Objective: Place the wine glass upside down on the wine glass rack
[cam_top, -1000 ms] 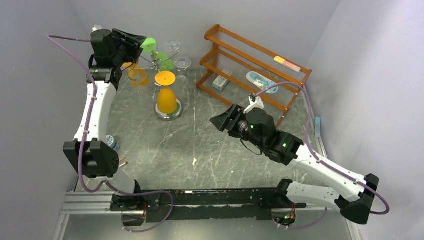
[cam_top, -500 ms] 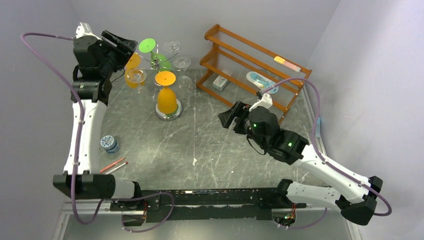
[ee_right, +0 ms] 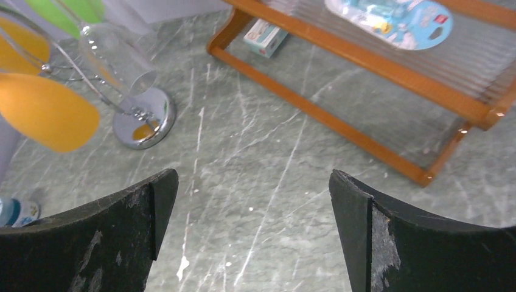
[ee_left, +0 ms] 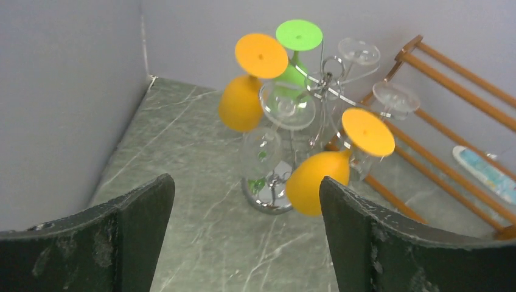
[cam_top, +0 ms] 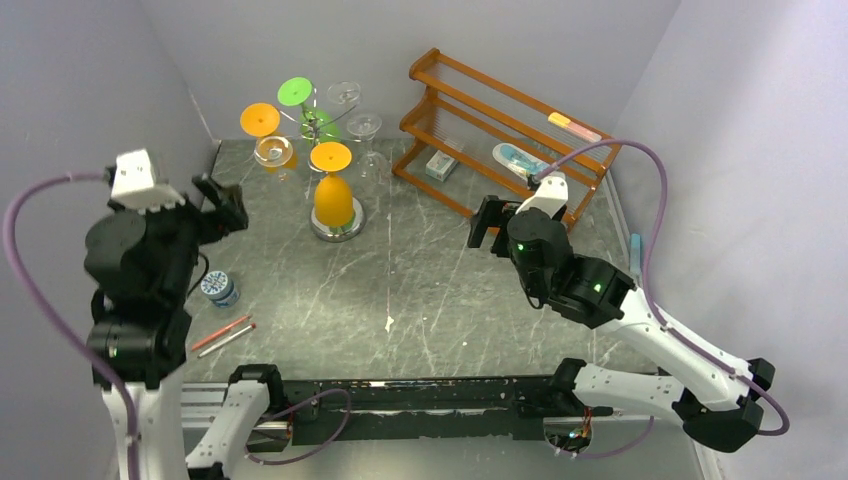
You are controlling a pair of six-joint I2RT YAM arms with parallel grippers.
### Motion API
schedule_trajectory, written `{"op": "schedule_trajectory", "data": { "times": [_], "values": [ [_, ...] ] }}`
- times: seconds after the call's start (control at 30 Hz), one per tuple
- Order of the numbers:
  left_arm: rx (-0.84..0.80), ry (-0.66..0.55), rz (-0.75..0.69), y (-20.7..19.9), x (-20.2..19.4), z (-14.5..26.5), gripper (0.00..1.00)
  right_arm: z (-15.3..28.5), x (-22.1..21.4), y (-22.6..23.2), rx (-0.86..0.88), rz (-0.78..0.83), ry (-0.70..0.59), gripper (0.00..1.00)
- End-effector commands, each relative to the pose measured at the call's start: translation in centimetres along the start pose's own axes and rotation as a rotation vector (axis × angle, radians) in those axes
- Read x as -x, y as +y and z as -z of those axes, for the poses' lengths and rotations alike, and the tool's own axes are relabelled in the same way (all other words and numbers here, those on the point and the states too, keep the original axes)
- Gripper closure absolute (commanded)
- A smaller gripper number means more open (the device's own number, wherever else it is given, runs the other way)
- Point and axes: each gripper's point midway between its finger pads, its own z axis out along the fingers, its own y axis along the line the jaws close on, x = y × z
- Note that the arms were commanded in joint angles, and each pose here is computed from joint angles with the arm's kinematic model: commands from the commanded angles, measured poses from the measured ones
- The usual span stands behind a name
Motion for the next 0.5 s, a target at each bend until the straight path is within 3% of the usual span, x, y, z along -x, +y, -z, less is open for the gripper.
{"op": "schedule_trajectory", "data": {
  "times": [0.0,0.47],
  "values": [
    [0.025,0.042,-0.113,1.9,-3.1,3.4,0.07,1.2,2.7,-2.7,-0.087,0.052,-0.083,0.0],
    [0.146,0.189,-0.095,4.7,-9.1,4.4,0.07,3.6,4.7,-4.6,-0.08,0.051,-0.134,0.0]
  ]
}}
